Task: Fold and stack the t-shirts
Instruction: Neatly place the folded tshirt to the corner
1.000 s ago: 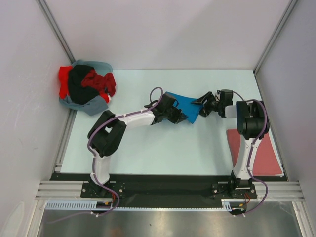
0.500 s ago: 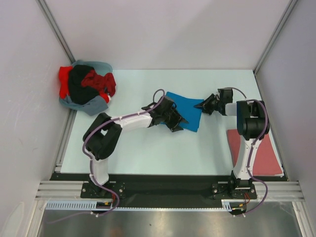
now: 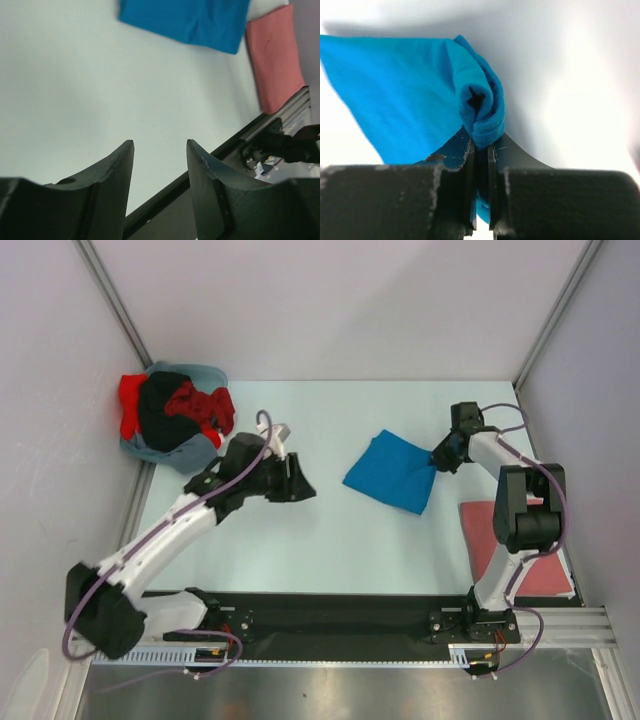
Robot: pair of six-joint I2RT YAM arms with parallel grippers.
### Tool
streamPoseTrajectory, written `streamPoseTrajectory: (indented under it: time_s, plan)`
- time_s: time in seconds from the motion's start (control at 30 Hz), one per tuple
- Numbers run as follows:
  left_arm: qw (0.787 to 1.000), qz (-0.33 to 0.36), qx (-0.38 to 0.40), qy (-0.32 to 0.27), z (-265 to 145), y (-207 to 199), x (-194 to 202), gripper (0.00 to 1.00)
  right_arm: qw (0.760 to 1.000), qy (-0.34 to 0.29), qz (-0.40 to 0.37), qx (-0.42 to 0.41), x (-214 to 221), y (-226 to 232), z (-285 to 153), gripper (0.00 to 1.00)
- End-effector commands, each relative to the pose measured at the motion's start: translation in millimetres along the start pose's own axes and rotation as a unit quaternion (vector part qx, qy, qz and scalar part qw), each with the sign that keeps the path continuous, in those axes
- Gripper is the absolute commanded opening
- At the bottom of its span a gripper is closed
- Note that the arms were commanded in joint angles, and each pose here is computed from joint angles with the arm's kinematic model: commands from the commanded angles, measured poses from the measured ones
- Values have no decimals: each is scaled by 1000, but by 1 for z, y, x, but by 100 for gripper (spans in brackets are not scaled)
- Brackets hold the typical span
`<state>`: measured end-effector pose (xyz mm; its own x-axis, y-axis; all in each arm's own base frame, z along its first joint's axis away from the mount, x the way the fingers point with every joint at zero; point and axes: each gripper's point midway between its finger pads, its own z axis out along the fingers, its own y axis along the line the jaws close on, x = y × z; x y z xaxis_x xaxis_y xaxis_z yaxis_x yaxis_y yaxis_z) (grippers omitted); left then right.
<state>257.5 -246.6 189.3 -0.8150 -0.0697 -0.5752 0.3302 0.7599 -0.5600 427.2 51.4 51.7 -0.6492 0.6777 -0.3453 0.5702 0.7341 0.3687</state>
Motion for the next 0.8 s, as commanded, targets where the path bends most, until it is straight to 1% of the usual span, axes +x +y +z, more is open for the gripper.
streamPoseTrajectory:
  time_s: [0.0, 0.07, 0.13, 0.2, 0.23, 0.3, 0.47, 0.77]
  plan:
    - [998, 51, -25, 13, -22, 38, 27, 52, 989, -83, 48, 109, -38, -33, -65, 0]
    - [998, 53, -22, 3, -29, 42, 29, 53, 984, -100, 94, 115, -44, -38, -90, 0]
    - [998, 57, -15, 1, -30, 45, 28, 53, 975, -111, 141, 128, -59, -59, -106, 0]
    - [999, 52, -14, 4, -27, 52, 24, 53, 969, -123, 169, 136, -67, -69, -121, 0]
    - [998, 55, -4, 5, -26, 49, 19, 52, 963, -137, 182, 142, -78, -76, -128, 0]
    - [999, 48, -2, 10, -21, 57, 13, 52, 958, -137, 201, 153, -82, -83, -134, 0]
    - [999, 43, 29, 15, -19, 57, 3, 52, 947, -135, 242, 160, -91, -103, -149, 0]
    - [998, 29, 43, 28, -17, 67, 8, 51, 934, -148, 263, 191, -100, -120, -193, 0]
